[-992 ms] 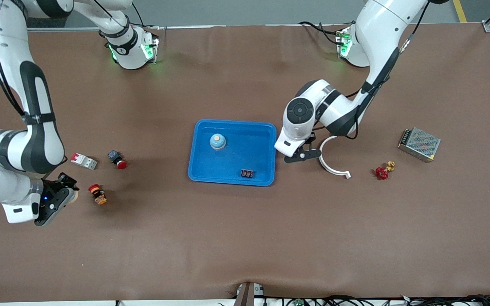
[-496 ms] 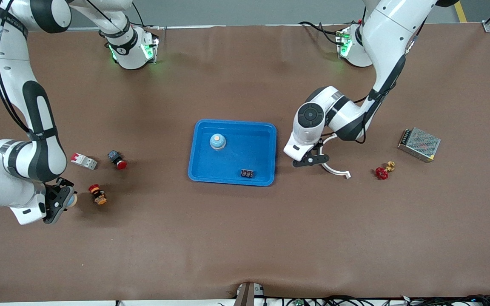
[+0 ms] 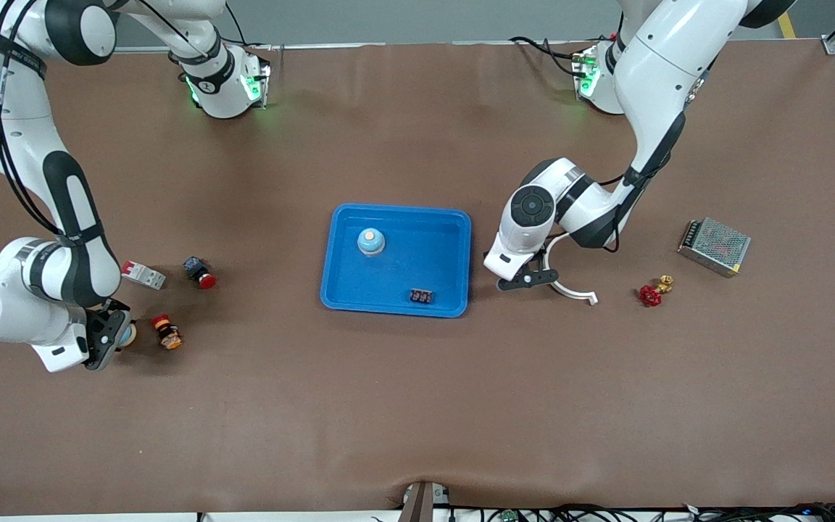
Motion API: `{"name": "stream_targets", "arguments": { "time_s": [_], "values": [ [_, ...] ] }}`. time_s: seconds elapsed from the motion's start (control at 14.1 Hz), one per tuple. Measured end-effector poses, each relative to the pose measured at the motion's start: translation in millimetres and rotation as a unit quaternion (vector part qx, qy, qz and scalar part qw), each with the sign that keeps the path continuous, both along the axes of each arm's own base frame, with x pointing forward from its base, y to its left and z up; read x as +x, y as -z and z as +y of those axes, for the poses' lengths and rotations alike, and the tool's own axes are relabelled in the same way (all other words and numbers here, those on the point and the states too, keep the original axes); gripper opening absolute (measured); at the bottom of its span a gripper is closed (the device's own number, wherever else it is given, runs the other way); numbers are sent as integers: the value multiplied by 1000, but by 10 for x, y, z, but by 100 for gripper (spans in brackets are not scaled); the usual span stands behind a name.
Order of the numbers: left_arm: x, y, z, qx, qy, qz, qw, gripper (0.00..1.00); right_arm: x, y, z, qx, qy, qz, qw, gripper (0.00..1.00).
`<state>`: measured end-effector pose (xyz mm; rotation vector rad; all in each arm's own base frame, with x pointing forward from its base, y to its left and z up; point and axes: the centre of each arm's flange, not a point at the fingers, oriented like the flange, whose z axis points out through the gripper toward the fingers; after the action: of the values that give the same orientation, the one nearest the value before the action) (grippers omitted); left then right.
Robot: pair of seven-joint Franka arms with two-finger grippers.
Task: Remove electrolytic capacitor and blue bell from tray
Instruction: 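Place the bell by the red buttons while the left gripper places the capacitor, then return the right gripper and the left gripper to the blue tray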
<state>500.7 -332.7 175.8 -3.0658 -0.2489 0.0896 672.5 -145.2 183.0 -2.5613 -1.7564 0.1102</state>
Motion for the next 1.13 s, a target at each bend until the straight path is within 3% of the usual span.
{"name": "stream_targets", "arguments": {
  "time_s": [0.14, 0.28, 0.35, 0.42, 0.71, 0.85, 1.13],
  "values": [
    [4, -6, -10, -2, -7, -2, 1000, 58, 2, 17, 18, 2, 0, 0, 1000, 71],
    [26, -47, -21, 0, -25, -5, 1000, 78, 7, 11, 21, 5, 4, -2, 1000, 93],
    [40, -93, -25, 5, -37, -5, 999, 87, 15, -2, 28, 9, 7, -3, 1000, 100],
    [64, -174, -36, 11, -54, -7, 998, 98, 32, -47, 47, 15, 13, -1, 1000, 100],
    [203, -633, -224, 1, -182, -1, 983, 100, 175, -925, 344, 24, 112, 41, 993, 100],
    [313, -836, -330, -24, -286, 9, 958, 100, 153, -1516, 722, 15, 179, 63, 982, 100],
    [495, -991, -442, -60, -467, 3, 882, 100, -38, -2083, 1520, -15, 287, 98, 953, 100]
  ]
}}
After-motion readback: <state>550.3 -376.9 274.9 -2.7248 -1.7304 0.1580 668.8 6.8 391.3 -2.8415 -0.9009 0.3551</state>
